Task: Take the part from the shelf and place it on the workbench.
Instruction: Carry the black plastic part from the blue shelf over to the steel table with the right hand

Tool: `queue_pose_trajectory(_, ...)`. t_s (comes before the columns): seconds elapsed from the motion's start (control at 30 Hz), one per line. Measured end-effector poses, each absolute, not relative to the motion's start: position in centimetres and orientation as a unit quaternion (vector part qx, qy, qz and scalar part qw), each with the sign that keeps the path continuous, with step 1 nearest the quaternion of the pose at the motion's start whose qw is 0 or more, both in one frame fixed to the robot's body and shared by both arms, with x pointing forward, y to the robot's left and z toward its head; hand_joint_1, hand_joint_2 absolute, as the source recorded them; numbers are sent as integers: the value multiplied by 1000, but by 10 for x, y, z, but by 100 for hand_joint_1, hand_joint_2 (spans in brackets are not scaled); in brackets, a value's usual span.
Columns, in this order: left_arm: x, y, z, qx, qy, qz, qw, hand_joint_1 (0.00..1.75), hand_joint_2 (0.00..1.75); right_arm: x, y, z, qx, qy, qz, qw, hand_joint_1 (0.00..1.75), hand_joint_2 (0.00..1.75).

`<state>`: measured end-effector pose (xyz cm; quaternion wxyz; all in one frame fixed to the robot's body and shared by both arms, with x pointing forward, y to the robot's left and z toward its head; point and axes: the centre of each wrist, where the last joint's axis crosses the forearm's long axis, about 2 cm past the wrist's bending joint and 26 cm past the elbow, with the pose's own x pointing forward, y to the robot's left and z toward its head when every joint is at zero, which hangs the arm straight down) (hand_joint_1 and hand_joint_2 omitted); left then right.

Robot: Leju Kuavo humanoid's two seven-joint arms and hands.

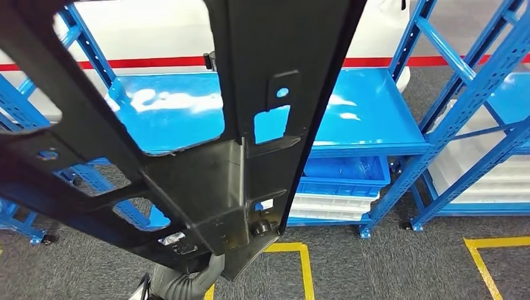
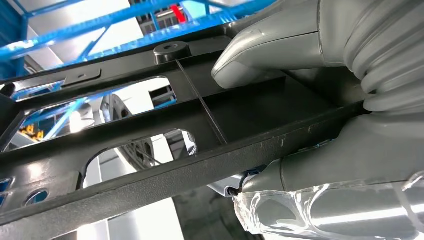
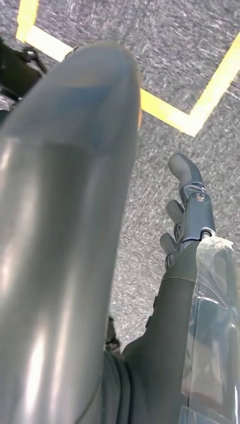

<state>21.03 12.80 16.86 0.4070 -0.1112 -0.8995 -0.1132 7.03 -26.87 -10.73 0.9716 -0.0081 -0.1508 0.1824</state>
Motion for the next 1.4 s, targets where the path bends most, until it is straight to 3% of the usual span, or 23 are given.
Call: queue_pose_trajectory(1.4, 209, 127, 168, -116, -900, -112, 404, 175, 175, 72, -269, -107, -7, -160, 185, 970, 0, 0)
